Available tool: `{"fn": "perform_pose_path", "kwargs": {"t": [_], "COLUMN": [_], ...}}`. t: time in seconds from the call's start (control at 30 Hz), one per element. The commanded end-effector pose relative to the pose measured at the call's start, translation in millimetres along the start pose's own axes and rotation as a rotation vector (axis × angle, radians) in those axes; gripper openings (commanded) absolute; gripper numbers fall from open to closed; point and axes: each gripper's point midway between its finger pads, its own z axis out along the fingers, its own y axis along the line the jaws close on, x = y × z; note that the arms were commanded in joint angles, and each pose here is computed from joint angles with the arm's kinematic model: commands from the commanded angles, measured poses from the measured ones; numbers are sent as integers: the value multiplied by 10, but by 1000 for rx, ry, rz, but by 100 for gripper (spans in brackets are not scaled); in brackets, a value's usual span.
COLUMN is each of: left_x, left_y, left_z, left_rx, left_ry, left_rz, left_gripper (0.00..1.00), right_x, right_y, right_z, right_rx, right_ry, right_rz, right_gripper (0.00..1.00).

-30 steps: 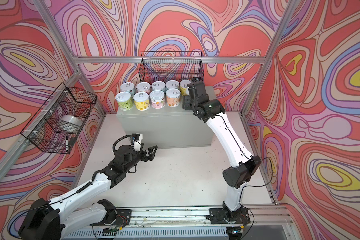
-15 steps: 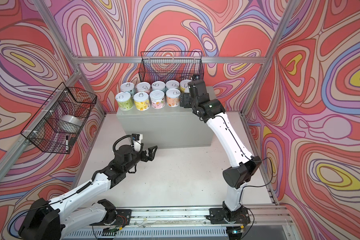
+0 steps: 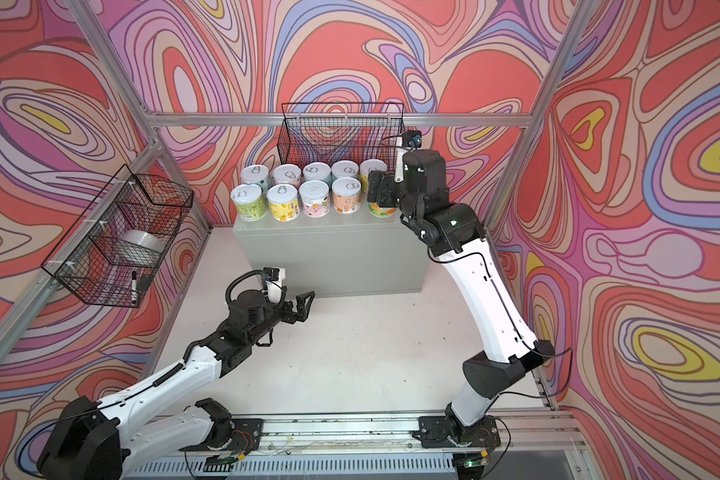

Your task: Place and organize the canned foods onto the counter

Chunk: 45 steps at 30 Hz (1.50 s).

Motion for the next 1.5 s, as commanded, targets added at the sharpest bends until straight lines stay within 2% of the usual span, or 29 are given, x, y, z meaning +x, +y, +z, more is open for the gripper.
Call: {"fn": "perform_pose_path", "kwargs": {"t": [0.0, 0.07, 0.2, 0.5, 0.87, 1.2, 1.47], "left_x": [-62, -67, -56, -49, -128, -133, -120], "left_y": [10, 10, -16, -5, 9, 68, 91], "left_z": [-55, -60, -46, -62, -144, -145, -153], "left_rx": [-12, -12, 4, 1, -11, -45, -59], "left_ry": [-22, -25, -23, -27, -55, -61, -52], "left_rz": [9, 8, 2, 12, 11, 27, 37], "left_gripper": [98, 98, 98, 98, 98, 98, 98], "right_x": [-98, -60, 188, 577, 692, 720, 739], "right_y": [-30, -58, -121, -269, -409, -704, -733], "right_z": [-186, -268, -360, -353, 25, 63, 254], "right_rx": [0, 4, 3, 43, 110, 224, 195], "right_ry": [-37, -27, 21, 64, 101, 111, 113], "right_rz": [0, 7, 28, 24, -11, -40, -15], "right_gripper": [92, 86, 61, 71, 71, 71, 71]}}
